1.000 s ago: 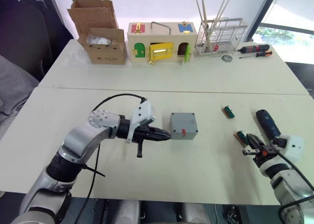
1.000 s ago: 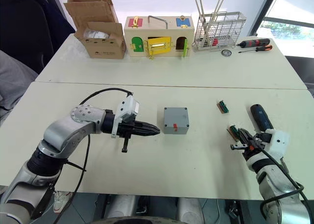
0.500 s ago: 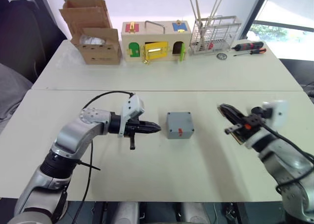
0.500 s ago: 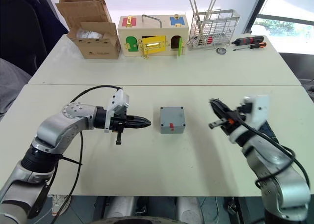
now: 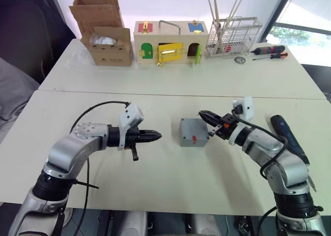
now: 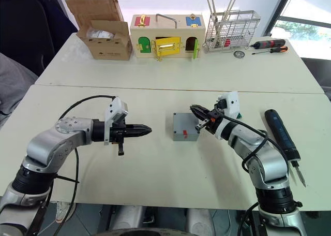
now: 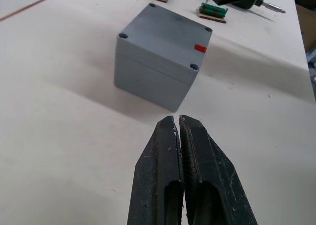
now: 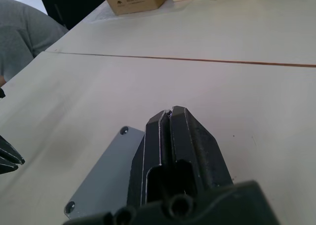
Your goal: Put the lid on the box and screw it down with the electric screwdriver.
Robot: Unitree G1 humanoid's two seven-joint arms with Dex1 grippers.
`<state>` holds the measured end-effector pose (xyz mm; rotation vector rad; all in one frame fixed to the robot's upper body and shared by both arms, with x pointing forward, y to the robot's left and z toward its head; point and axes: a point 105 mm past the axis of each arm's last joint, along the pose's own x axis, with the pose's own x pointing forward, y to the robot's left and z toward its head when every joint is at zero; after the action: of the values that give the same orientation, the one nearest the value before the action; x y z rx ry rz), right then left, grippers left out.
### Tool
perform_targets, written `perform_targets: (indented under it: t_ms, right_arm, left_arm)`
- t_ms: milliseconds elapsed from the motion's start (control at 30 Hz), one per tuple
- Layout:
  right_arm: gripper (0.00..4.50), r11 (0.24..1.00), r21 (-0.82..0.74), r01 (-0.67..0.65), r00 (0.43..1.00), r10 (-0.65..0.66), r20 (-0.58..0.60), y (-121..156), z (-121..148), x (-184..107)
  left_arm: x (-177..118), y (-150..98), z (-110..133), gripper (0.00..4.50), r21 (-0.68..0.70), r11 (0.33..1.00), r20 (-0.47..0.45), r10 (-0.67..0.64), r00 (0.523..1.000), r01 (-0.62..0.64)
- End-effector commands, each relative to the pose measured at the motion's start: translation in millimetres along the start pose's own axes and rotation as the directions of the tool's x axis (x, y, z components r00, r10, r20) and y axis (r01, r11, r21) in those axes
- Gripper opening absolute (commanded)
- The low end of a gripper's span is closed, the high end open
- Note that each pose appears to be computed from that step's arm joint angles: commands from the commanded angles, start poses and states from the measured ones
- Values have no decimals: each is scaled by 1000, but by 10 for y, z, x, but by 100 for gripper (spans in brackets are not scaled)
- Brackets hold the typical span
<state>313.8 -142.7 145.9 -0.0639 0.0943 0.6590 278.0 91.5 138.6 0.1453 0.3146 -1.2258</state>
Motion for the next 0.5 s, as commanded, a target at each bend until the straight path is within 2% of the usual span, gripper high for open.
perform_targets:
  t_ms: [33,500]
  right_arm:
    - [4,999,-30,20,999,-19,48,-55,141,-92]
    - [4,999,-4,41,998,-41,44,-5,86,-177]
  left_arm:
    - [-50,-34,111,10,43,999,27,9,1000,-10]
    - [22,-2,148,10,64,998,22,-15,1000,14]
